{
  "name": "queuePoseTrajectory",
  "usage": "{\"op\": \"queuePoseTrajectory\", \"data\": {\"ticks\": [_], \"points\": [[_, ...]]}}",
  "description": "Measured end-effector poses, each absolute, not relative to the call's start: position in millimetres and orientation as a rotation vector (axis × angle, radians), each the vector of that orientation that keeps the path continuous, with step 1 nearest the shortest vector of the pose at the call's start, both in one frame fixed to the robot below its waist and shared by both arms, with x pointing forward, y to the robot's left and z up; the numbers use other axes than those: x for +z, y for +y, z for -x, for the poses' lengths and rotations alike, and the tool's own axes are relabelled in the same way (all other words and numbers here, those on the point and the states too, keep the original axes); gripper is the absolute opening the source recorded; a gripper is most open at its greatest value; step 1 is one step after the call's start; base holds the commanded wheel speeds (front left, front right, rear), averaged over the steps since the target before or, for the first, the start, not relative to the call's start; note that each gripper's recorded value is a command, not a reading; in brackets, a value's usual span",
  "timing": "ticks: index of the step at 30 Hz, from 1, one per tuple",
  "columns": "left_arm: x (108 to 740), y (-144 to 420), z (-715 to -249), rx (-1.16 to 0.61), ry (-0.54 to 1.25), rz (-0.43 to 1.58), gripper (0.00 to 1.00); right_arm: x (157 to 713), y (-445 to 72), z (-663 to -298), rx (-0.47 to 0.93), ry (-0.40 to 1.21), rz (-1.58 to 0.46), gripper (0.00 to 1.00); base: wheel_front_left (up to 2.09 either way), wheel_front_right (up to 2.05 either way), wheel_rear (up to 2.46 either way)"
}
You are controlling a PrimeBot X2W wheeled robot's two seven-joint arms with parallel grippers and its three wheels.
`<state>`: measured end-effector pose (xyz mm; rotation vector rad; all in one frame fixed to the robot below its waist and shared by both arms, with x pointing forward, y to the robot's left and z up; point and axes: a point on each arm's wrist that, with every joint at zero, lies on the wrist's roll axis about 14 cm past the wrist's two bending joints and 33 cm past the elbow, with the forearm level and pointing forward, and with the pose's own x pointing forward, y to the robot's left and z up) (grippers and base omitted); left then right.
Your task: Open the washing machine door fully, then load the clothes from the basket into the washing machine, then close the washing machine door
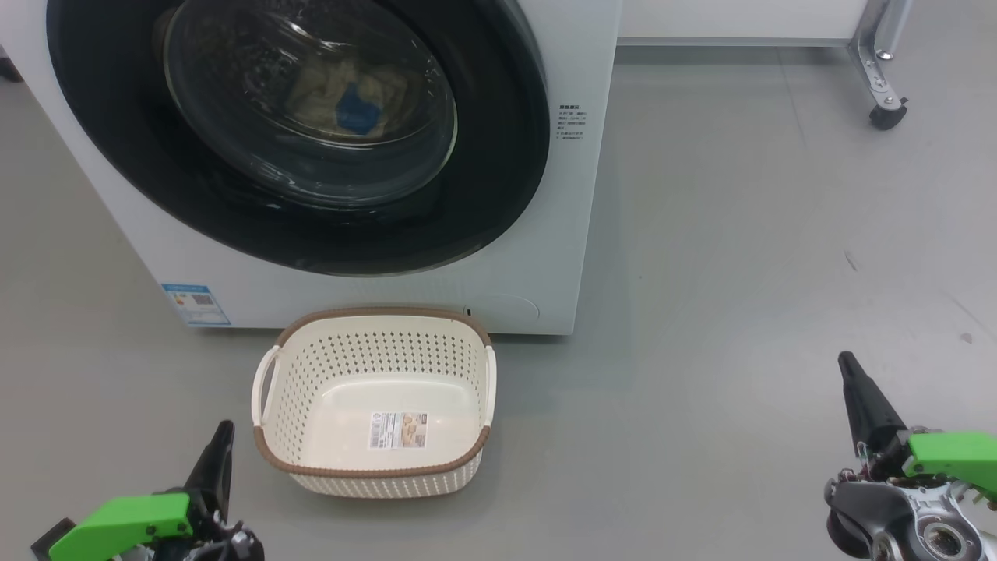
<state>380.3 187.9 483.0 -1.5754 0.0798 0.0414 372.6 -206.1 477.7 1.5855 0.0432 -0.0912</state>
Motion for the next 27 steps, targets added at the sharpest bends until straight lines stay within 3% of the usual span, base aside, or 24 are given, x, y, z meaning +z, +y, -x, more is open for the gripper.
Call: {"op": "queuePoseTrajectory", "data": {"ticks": [27], "points": [[483.0, 187.9, -380.4, 0.041, 0.080, 1.575, 0.00, 477.6, -206.2, -372.5, -0.091, 0.044, -1.587, 0.00, 0.00, 0.00, 0.00]]}}
